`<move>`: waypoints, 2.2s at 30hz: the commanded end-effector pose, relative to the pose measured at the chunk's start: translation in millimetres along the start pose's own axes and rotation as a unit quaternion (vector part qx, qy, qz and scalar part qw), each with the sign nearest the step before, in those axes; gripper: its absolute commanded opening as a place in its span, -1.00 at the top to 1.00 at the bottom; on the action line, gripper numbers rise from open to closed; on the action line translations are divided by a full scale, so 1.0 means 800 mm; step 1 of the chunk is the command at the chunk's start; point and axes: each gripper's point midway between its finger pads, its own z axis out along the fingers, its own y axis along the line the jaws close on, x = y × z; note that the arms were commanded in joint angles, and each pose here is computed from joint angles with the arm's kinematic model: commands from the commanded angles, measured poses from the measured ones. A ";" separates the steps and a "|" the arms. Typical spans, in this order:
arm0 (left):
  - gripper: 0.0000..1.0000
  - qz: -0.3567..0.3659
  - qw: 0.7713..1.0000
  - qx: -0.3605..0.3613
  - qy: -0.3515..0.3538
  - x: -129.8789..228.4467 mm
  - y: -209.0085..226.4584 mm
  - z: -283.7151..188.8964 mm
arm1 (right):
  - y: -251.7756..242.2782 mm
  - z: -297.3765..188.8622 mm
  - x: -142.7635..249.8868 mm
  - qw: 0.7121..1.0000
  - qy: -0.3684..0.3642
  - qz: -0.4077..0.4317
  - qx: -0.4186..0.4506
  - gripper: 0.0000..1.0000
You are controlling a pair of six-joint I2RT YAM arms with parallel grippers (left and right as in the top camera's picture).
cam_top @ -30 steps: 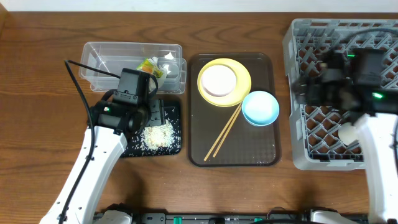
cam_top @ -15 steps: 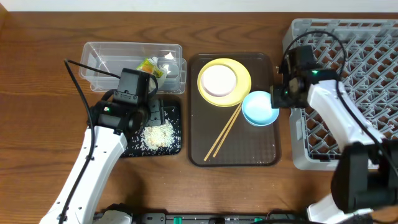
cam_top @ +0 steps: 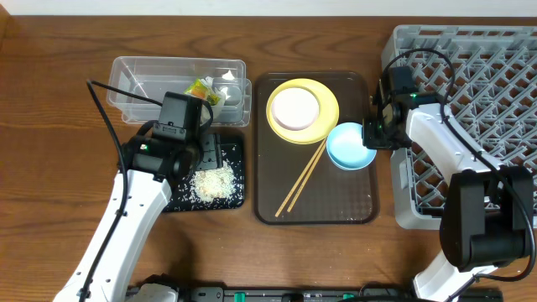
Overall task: Sort waste into correct bins and load items into the dishwasher rack
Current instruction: 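Grasp the light-blue bowl rim with the right gripper, then carry the light-blue bowl into the back of the dish rack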
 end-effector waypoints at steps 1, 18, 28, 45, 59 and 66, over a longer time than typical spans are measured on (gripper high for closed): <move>-0.38 -0.001 1.000 -0.011 -0.002 -0.003 0.005 0.000 | 0.001 0.011 0.014 1.000 0.016 0.000 0.007 0.63; -0.38 -0.001 1.000 -0.011 -0.002 -0.003 0.005 0.000 | 0.005 -0.035 -0.014 0.999 -0.041 -0.001 -0.001 0.98; -0.38 -0.001 1.000 -0.010 -0.005 -0.005 0.005 0.000 | -0.046 -0.202 -0.103 0.947 -0.298 -0.002 0.121 0.98; -0.38 -0.002 1.000 -0.007 -0.014 -0.010 0.003 0.000 | -0.150 -0.269 -0.234 0.797 -0.475 0.018 0.373 0.97; -0.39 -0.002 1.000 -0.007 -0.014 -0.011 0.003 0.000 | -0.200 -0.151 -0.235 0.815 -0.395 0.040 0.423 0.97; -0.39 -0.002 1.000 -0.007 -0.015 -0.011 0.003 0.000 | -0.170 -0.132 -0.230 0.830 -0.378 0.013 0.410 0.98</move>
